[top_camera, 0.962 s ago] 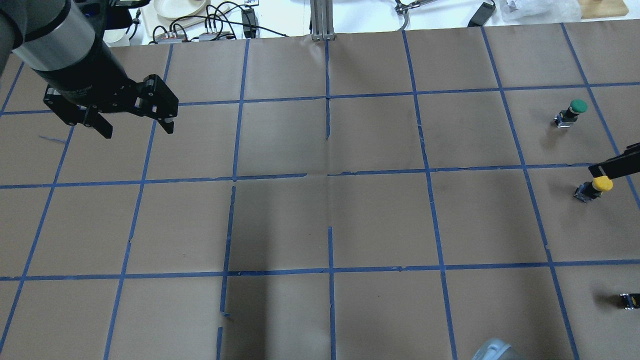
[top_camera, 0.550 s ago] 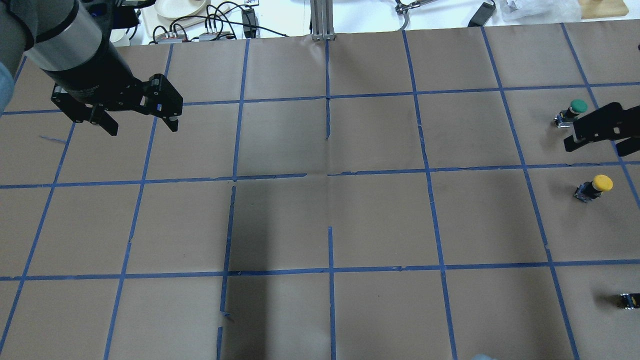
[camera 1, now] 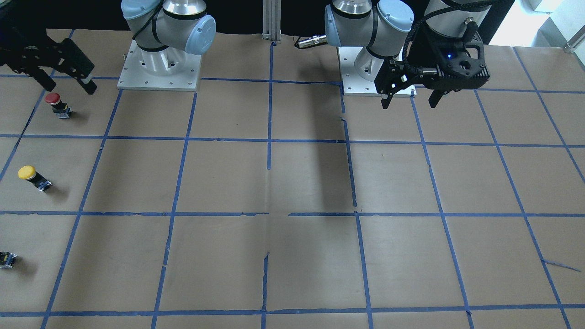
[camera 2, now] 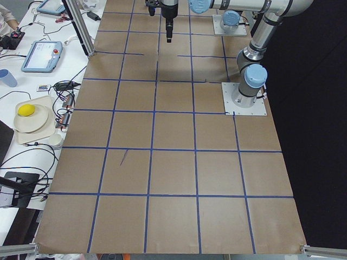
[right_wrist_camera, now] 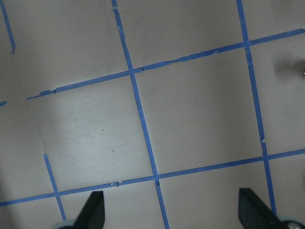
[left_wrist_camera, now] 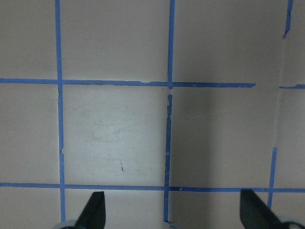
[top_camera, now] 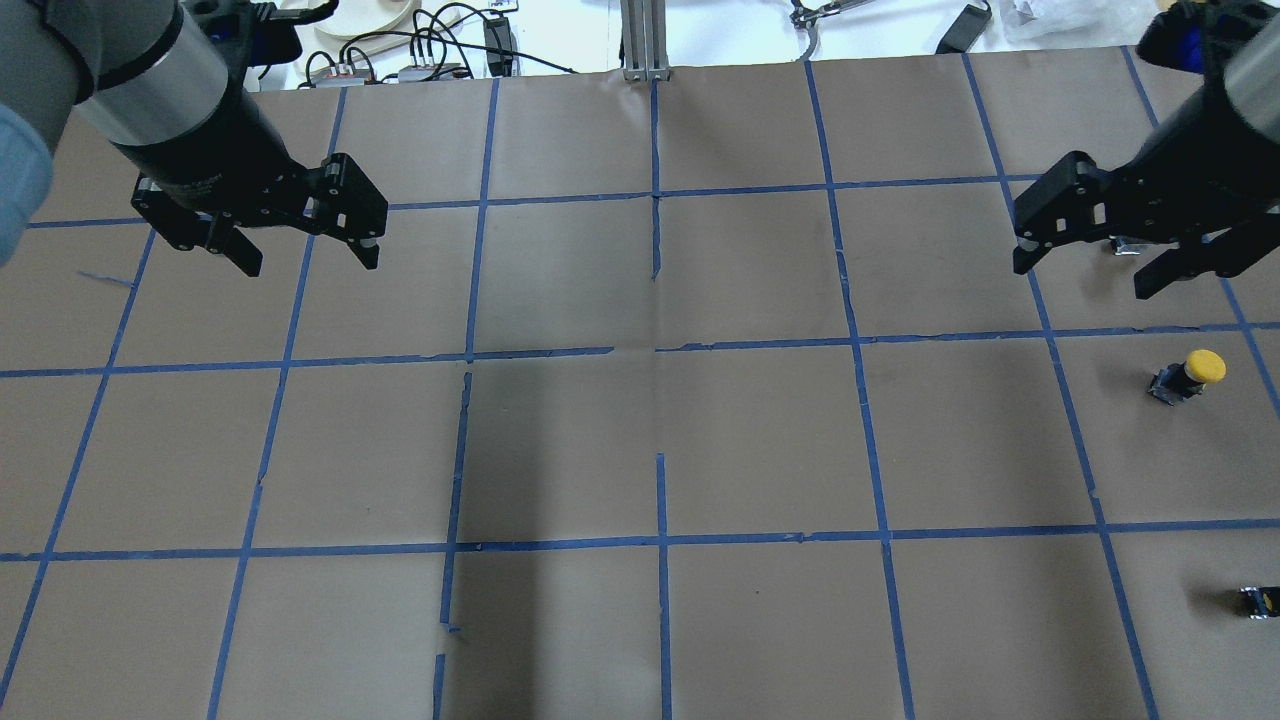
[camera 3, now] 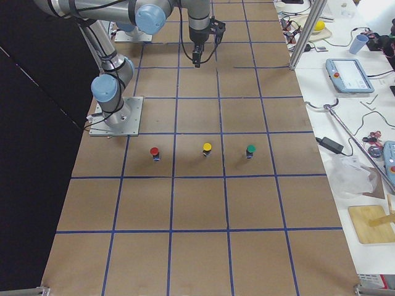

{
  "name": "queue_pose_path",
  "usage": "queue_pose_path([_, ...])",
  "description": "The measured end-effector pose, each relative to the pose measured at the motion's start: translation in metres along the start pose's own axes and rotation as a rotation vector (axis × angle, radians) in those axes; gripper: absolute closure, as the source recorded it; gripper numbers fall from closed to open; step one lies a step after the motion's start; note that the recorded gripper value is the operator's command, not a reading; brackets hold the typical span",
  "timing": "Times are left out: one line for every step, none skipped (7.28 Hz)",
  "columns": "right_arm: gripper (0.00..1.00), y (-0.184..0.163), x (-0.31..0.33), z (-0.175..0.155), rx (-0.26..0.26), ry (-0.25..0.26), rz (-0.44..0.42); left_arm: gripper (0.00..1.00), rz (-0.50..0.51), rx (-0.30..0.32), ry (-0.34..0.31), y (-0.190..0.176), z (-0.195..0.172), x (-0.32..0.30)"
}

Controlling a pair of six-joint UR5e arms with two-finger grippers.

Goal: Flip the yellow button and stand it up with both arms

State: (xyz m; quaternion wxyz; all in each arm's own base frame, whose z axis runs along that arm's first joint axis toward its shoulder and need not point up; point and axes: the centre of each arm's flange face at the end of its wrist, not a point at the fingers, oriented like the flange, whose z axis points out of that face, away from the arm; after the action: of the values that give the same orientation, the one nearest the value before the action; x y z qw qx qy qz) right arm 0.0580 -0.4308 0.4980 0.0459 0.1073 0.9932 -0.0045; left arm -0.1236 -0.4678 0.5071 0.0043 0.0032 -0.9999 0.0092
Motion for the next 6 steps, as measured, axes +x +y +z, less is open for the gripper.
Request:
queue_pose_path([0.0,0.014,-0.032,0.003,-0.006,0.021,-0.002,0.0,0.019,-0.001,0.004,0.001,0.0,0.002])
queue_pose_path([0.0,0.029,-0.061,0.004,-0.007,0.037,-0.011,0.0,0.029,-0.001,0.005,0.001,0.0,0.004])
queue_pose_path([0.0,0.045,-0.081,0.002,-0.001,0.045,-0.032,0.0,0.032,0.001,0.005,0.002,-0.001,0.004])
queue_pose_path([0.0,0.056,-0.091,0.0,0.008,0.047,-0.047,0.0,0.032,0.003,0.005,0.003,-0.002,0.004])
queue_pose_path([0.0,0.056,-0.091,0.002,0.008,0.05,-0.049,0.0,0.031,0.009,0.004,0.004,-0.004,0.003])
queue_pose_path([0.0,0.047,-0.084,0.006,0.001,0.054,-0.034,0.0,0.03,0.017,0.002,0.006,-0.007,0.003])
